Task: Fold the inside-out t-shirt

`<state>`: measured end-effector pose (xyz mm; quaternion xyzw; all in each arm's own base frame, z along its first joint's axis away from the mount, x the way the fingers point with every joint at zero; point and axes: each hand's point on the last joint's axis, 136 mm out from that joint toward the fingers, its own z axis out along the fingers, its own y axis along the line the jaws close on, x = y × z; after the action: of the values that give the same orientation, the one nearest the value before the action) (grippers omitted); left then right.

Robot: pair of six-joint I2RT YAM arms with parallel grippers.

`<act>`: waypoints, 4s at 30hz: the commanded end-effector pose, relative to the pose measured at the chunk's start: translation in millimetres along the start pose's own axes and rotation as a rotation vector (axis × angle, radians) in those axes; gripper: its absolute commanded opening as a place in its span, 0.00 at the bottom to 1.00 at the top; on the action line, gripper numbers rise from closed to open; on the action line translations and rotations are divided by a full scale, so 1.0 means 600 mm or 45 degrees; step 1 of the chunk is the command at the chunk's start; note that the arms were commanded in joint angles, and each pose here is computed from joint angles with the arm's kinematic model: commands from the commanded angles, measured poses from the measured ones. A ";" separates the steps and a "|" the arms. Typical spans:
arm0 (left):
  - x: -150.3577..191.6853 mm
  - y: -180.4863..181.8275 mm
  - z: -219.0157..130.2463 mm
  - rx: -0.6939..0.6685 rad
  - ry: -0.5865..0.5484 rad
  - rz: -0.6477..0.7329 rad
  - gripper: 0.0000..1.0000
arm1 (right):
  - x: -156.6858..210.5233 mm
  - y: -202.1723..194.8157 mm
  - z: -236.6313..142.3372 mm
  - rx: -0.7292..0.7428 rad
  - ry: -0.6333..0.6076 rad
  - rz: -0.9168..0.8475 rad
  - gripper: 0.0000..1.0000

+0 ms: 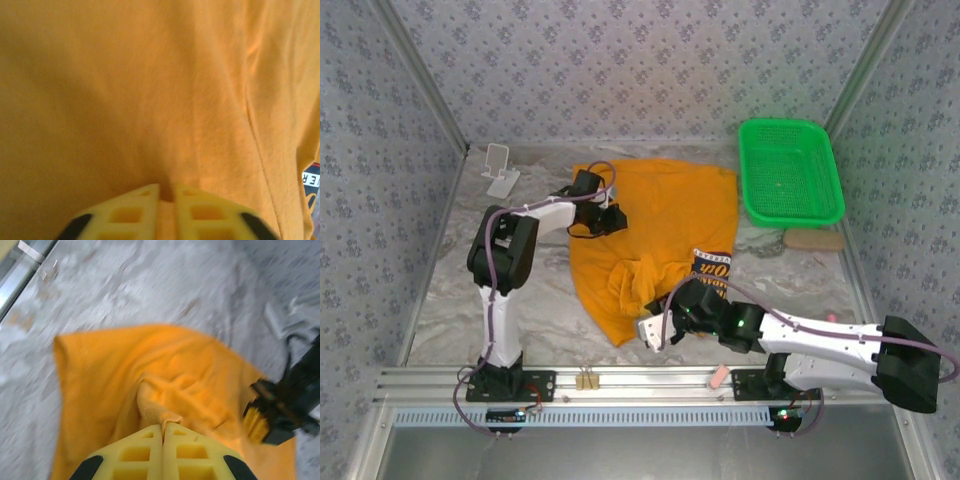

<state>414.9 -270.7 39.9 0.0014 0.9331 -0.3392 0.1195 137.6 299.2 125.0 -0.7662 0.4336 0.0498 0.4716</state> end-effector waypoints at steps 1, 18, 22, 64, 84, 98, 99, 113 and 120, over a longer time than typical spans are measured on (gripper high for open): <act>0.025 -0.038 -0.040 0.065 0.023 0.105 0.35 | 0.013 -0.003 -0.017 0.020 0.031 0.066 0.03; 0.300 -0.091 -0.122 0.064 0.250 0.230 0.43 | -0.021 -0.040 -0.043 -0.148 -0.249 0.563 0.39; 0.329 -0.113 -0.095 0.074 0.275 0.243 0.41 | 0.016 -0.094 -0.032 -0.071 -0.228 0.760 0.43; 0.247 -0.051 -0.199 -0.033 -0.088 0.179 0.46 | 0.109 -0.150 0.049 0.221 -0.020 1.041 0.46; 0.316 -0.203 -0.156 0.407 -0.084 0.675 0.12 | 0.305 -0.103 -0.002 0.507 0.445 1.701 0.07; 0.371 -0.271 -0.191 0.625 0.060 0.867 0.40 | 0.178 -0.169 -0.006 -0.072 0.189 1.595 0.45; 0.352 -0.258 -0.200 0.611 0.026 0.814 0.42 | 0.161 -0.158 0.005 -0.170 0.132 1.476 0.45; 0.203 -0.081 -0.158 0.095 -0.072 0.324 0.59 | 0.151 -0.081 0.095 -0.738 0.103 0.463 0.34; 0.195 -0.069 -0.087 0.128 0.037 0.308 0.52 | 0.125 -0.120 0.070 -0.489 0.013 0.282 0.00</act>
<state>276.8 -262.9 71.4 0.1039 0.9221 -0.3453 0.1405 247.4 300.1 89.8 -0.7741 0.5411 0.2109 0.2520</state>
